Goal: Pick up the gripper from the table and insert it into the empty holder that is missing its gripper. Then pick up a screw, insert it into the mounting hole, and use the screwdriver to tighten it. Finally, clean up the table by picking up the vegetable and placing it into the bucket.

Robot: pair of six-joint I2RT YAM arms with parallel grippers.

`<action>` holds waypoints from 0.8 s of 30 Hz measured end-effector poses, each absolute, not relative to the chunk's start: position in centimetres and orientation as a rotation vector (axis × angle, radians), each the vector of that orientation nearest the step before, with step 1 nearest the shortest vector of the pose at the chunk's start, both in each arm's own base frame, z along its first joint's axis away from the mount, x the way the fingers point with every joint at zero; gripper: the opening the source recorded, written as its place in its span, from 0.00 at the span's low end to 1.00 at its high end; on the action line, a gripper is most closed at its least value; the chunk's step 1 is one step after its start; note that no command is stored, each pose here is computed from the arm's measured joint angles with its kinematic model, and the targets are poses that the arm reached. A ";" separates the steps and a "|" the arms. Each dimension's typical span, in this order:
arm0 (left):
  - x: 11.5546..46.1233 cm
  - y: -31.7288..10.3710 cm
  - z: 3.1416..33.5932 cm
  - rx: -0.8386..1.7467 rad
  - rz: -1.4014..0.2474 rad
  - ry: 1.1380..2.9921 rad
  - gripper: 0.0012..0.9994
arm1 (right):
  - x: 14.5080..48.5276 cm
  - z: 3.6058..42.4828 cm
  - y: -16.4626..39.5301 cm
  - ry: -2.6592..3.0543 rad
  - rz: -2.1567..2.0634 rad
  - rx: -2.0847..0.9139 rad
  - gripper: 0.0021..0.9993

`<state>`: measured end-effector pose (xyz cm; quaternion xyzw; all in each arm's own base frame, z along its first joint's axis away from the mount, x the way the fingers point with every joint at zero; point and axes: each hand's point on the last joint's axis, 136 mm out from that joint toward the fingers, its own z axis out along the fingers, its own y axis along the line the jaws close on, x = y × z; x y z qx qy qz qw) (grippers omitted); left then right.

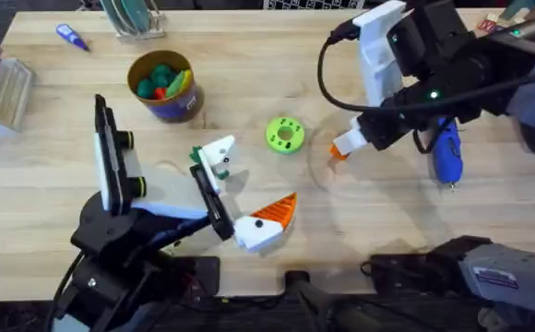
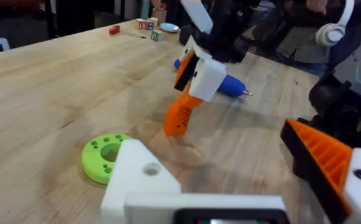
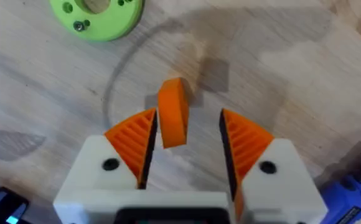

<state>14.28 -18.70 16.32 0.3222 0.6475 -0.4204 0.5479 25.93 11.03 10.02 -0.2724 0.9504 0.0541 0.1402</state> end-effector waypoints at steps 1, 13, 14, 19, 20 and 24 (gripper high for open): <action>14.3 -18.7 16.3 0.763 -0.996 1.534 0.99 | 25.9 10.0 11.1 2.746 0.159 -0.787 0.62; 14.3 -18.7 16.3 0.763 -0.996 1.534 0.99 | 25.6 9.4 11.4 2.771 0.196 -0.803 0.50; 14.3 -18.7 16.3 0.763 -0.996 1.534 0.99 | 25.5 9.2 11.4 2.782 0.196 -0.805 0.50; 14.3 -18.7 16.3 0.763 -0.996 1.534 0.99 | 25.2 8.7 11.4 2.807 0.204 -0.815 0.35; 14.3 -18.7 16.3 0.763 -0.996 1.534 0.99 | 25.2 8.7 11.4 2.807 0.206 -0.816 0.32; 14.3 -18.7 16.3 0.763 -0.996 1.534 0.99 | 25.2 8.7 11.5 2.804 0.207 -0.820 0.17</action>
